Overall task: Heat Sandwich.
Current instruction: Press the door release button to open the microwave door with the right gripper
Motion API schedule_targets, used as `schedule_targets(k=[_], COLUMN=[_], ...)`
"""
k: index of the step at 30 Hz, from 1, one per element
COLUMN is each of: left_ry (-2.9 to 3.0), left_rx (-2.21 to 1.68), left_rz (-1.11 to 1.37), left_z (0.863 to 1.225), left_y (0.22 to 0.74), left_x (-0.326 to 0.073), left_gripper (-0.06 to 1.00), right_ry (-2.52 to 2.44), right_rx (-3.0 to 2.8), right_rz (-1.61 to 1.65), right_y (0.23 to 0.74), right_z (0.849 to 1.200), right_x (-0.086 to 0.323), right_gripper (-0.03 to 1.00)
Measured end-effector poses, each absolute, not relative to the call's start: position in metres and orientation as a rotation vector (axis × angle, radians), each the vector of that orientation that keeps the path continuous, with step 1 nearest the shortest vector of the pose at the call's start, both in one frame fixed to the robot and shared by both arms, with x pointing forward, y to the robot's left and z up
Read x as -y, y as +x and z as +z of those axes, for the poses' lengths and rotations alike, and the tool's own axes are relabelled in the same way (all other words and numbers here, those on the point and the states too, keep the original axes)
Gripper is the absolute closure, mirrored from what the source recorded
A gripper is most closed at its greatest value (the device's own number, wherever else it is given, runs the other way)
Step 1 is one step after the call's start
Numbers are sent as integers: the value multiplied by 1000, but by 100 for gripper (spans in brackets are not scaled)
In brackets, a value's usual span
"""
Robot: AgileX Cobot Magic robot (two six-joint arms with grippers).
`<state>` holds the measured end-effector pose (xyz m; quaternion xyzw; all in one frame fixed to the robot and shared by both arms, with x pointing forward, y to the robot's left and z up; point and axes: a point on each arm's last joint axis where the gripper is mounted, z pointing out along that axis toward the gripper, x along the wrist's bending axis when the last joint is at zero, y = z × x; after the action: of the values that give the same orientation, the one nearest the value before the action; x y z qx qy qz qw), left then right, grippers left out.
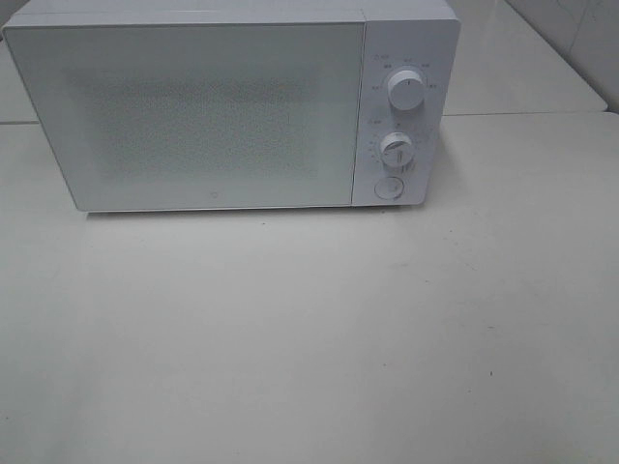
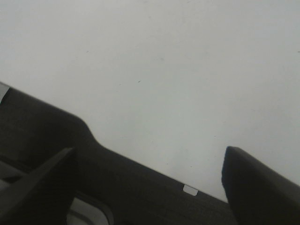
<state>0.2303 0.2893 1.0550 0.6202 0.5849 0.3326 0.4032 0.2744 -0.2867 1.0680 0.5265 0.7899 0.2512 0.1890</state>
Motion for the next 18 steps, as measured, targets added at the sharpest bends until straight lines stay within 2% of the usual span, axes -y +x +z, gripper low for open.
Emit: schedule_targets(k=[5, 18], left_ry=[1567, 1567], left_rx=[-1478, -1478], left_rz=[840, 840], left_z=[1055, 1055], left_y=[230, 230], left_x=[-289, -289], left_gripper=[-3, -3], right_ry=[1506, 1505], right_rx=[-2069, -1693], right_rz=[777, 956], right_y=[257, 232], right_z=[1071, 1050], right_x=[296, 303], right_gripper=[20, 20])
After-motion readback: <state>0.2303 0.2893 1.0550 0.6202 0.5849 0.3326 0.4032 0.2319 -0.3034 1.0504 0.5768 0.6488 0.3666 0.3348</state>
